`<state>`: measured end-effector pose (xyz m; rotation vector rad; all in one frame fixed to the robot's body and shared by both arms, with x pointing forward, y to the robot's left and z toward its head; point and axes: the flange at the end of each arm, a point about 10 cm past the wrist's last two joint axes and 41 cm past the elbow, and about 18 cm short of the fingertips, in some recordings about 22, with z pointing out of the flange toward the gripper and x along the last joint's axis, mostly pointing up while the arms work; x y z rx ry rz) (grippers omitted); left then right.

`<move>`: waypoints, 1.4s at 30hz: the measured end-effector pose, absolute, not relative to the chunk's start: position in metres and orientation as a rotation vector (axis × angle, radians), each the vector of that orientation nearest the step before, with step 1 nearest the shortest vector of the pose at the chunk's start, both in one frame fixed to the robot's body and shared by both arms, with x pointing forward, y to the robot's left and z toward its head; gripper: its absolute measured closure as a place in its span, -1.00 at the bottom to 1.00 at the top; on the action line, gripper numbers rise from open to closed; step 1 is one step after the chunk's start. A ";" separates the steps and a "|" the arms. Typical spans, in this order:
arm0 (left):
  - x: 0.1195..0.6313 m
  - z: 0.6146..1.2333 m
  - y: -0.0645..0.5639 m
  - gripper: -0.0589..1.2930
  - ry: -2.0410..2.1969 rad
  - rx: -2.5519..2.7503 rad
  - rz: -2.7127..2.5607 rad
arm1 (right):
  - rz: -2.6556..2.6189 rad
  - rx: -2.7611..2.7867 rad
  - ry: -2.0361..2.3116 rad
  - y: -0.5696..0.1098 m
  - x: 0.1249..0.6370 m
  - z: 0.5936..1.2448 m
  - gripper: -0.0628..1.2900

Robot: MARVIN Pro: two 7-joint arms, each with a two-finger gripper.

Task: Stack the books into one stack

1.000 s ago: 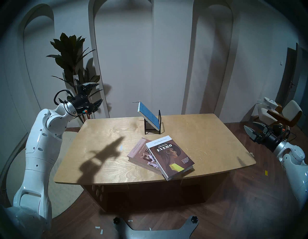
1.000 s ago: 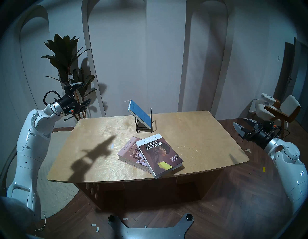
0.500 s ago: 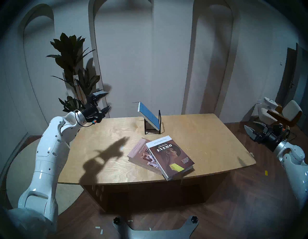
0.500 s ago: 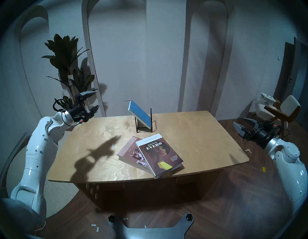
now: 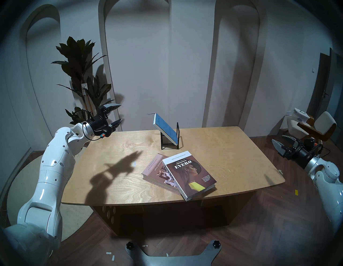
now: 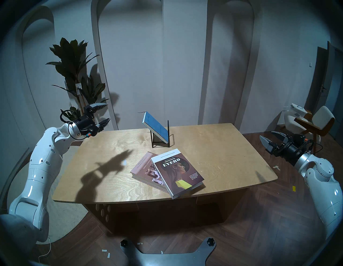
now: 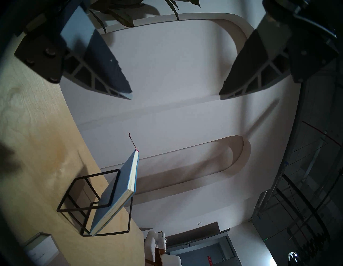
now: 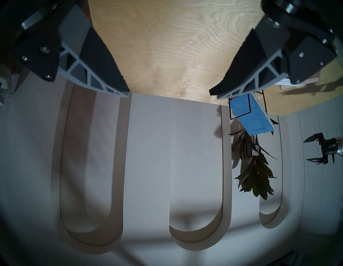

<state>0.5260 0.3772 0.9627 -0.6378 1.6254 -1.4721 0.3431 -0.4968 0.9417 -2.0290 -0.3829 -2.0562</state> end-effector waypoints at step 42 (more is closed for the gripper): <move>0.540 0.915 0.241 -0.92 1.723 -0.392 -1.381 | -2.057 -2.028 -0.385 -0.497 0.343 0.942 -0.94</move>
